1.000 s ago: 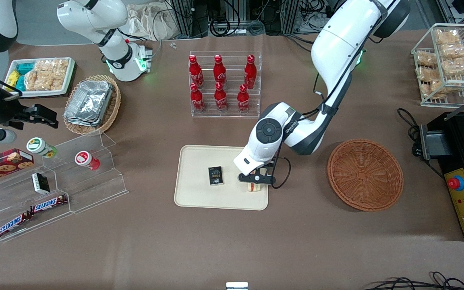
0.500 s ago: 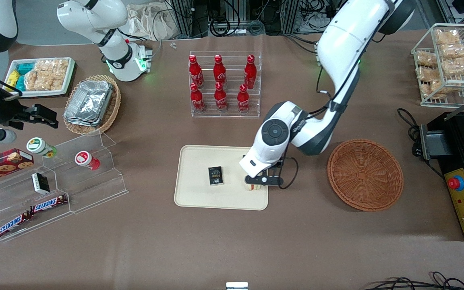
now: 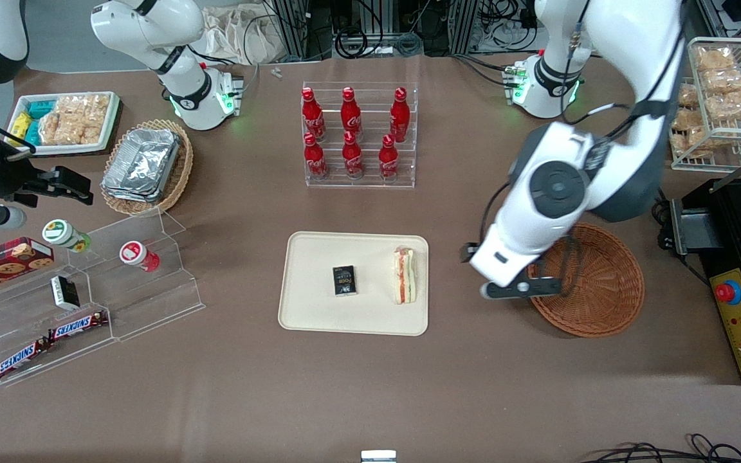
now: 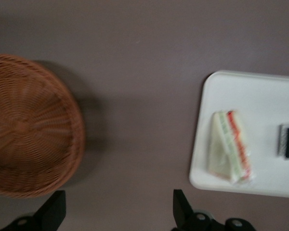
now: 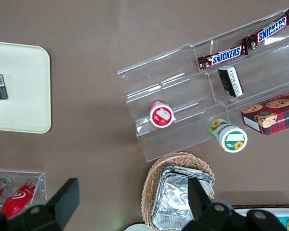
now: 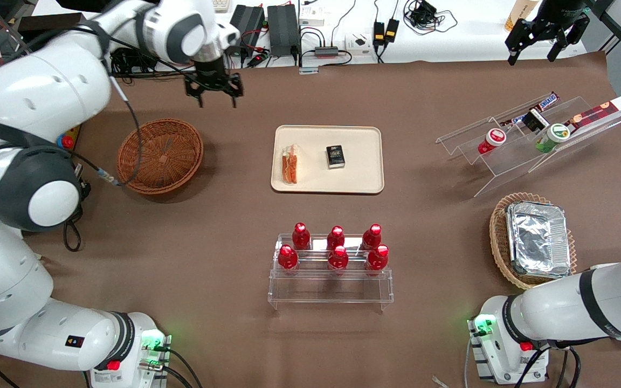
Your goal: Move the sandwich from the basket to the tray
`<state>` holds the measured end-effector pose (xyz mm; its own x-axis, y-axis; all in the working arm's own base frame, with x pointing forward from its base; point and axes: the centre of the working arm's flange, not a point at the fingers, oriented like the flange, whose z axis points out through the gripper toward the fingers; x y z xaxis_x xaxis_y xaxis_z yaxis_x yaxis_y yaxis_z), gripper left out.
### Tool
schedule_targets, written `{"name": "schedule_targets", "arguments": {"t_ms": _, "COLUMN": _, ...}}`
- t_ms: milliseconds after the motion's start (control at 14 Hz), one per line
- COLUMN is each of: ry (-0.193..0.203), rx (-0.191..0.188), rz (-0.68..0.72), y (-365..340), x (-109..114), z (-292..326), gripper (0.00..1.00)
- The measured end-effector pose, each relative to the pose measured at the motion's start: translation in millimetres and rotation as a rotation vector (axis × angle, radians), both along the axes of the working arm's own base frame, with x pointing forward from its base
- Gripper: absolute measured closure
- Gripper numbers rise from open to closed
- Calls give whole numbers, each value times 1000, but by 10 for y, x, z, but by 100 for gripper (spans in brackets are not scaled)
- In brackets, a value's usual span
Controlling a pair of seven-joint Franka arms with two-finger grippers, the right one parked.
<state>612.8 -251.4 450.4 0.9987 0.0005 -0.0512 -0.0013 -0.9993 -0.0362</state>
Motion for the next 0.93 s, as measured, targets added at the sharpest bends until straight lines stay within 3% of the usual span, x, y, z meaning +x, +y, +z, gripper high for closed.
{"name": "schedule_targets", "arguments": {"t_ms": 214, "ry": 52, "rx": 22, "rz": -69, "y": 772, "x": -2, "z": 402, "gripper": 0}}
{"name": "schedule_targets", "arguments": {"t_ms": 500, "ry": 39, "rx": 26, "rz": 15, "y": 1580, "x": 2, "z": 761, "gripper": 0}}
{"name": "schedule_targets", "arguments": {"t_ms": 929, "ry": 61, "rx": 30, "rz": 64, "y": 2186, "x": -64, "z": 925, "gripper": 0}}
